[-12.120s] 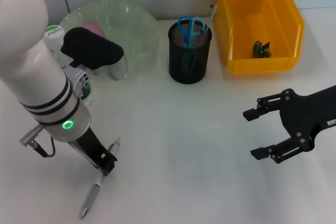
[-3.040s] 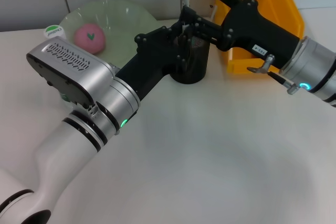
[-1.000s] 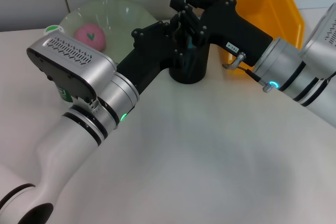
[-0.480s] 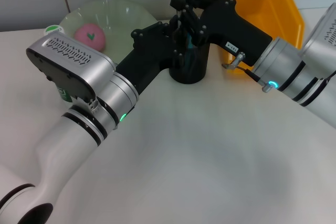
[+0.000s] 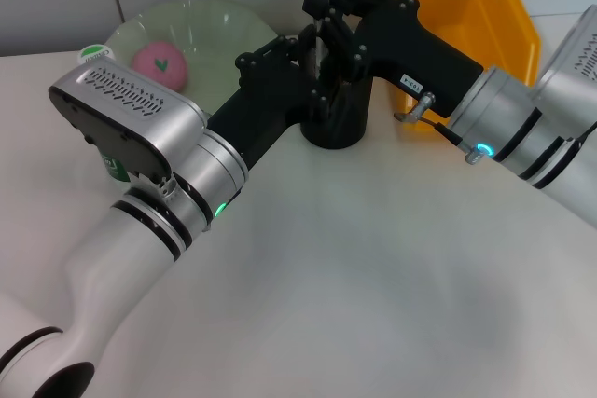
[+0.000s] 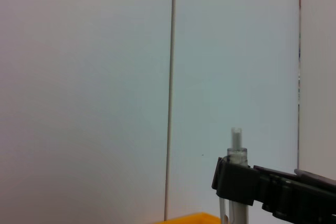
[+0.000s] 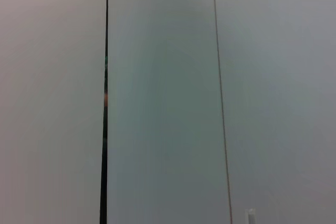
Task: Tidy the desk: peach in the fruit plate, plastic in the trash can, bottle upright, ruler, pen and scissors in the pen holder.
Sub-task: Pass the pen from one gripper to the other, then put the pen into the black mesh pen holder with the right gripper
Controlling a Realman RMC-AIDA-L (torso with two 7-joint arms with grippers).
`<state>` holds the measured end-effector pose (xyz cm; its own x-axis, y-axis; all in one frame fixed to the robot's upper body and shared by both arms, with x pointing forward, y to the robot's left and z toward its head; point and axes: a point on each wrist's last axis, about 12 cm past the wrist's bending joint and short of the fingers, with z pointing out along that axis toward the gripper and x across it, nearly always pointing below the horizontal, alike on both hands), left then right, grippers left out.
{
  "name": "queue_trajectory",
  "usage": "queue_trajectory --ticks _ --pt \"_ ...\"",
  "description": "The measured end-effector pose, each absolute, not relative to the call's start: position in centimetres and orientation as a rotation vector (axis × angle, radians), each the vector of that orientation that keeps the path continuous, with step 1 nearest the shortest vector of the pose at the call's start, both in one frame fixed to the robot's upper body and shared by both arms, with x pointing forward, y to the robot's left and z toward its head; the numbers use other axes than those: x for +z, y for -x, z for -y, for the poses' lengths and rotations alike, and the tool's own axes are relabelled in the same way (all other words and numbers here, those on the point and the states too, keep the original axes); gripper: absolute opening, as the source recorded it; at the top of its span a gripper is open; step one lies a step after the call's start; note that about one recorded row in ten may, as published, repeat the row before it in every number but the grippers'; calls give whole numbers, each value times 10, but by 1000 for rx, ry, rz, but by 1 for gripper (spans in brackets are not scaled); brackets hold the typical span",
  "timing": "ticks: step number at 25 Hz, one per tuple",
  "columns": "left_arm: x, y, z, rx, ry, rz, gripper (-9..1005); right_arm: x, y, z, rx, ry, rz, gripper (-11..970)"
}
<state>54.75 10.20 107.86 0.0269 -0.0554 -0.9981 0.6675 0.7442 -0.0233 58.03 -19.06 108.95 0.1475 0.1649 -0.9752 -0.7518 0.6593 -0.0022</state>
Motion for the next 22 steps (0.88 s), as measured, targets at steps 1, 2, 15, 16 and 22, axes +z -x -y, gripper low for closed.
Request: queue_trajectory --ticks 1,2,15,16,22 --pt "1079 -547 -102 -601 -534 -1449 194 1089 -580 191 714 573 -1259 121" --pt "1079 -548 -102 -600 -535 -1449 196 1090 -580 191 713 573 -1260 122" --pt "1079 -549 -104 -597 -528 -1450 753 1091 -582 192 706 556 -1257 123" --pt "1078 -548 -104 -599 -525 -1452 798 1091 -582 192 704 553 -1257 124" --pt "1069 -541 -114 -673 -556 -1494 801 1094 -585 203 682 526 -1251 124"
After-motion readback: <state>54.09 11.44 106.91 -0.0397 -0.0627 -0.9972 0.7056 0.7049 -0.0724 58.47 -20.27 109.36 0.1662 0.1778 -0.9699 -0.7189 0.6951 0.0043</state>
